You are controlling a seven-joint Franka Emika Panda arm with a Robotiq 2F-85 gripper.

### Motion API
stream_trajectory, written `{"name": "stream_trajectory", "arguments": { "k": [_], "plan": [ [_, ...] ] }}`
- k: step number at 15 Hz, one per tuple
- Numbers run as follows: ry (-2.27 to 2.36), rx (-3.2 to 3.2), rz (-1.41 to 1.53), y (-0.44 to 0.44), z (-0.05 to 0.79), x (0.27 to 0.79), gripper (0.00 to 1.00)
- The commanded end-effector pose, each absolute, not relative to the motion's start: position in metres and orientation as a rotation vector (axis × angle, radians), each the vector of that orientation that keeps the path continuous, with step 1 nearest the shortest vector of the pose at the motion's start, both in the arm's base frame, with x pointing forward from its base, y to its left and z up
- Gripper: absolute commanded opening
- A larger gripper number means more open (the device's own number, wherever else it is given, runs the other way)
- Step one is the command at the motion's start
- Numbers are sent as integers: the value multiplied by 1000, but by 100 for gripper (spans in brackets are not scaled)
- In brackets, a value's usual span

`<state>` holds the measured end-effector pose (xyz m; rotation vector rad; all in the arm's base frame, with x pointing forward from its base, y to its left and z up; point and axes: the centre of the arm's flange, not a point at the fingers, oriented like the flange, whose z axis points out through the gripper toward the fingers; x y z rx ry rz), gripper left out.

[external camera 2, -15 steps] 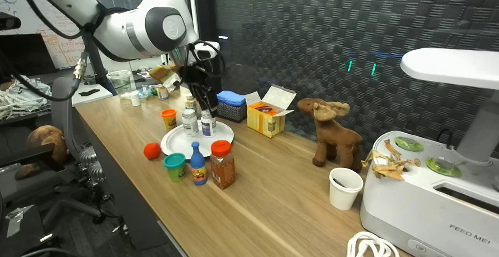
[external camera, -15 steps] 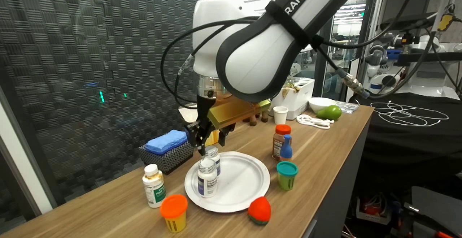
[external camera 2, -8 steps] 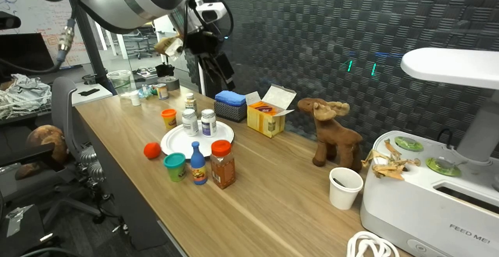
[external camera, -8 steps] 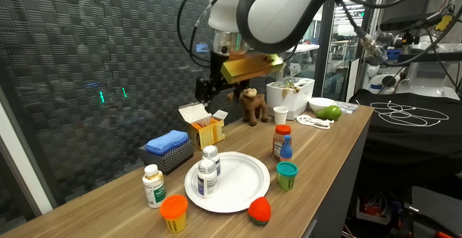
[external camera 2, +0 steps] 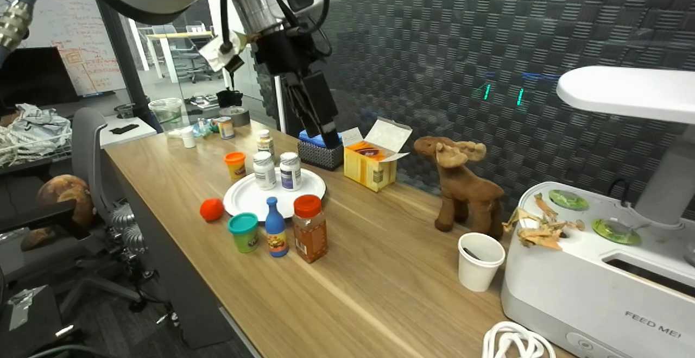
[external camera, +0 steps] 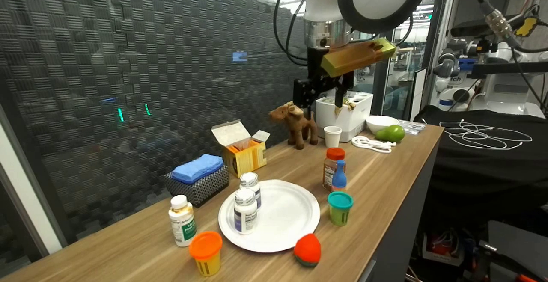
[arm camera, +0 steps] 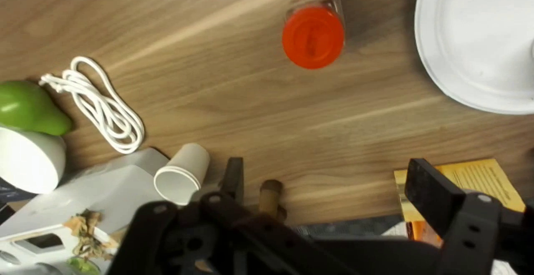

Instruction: Put the bottles and the red object on the plate

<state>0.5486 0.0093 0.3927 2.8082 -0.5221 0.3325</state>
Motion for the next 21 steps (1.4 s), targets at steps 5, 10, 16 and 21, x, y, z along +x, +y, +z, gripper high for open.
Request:
{"name": "stream_trajectory", "arguments": {
  "k": [5,10,16,21],
  "plan": [
    [-459,2906,155,24,340,523,100],
    [-447,2896,180,24,314,522,100],
    [-460,2883,239,12,302,525,100],
    [-455,2863,234,6,293,524,100]
  ]
}}
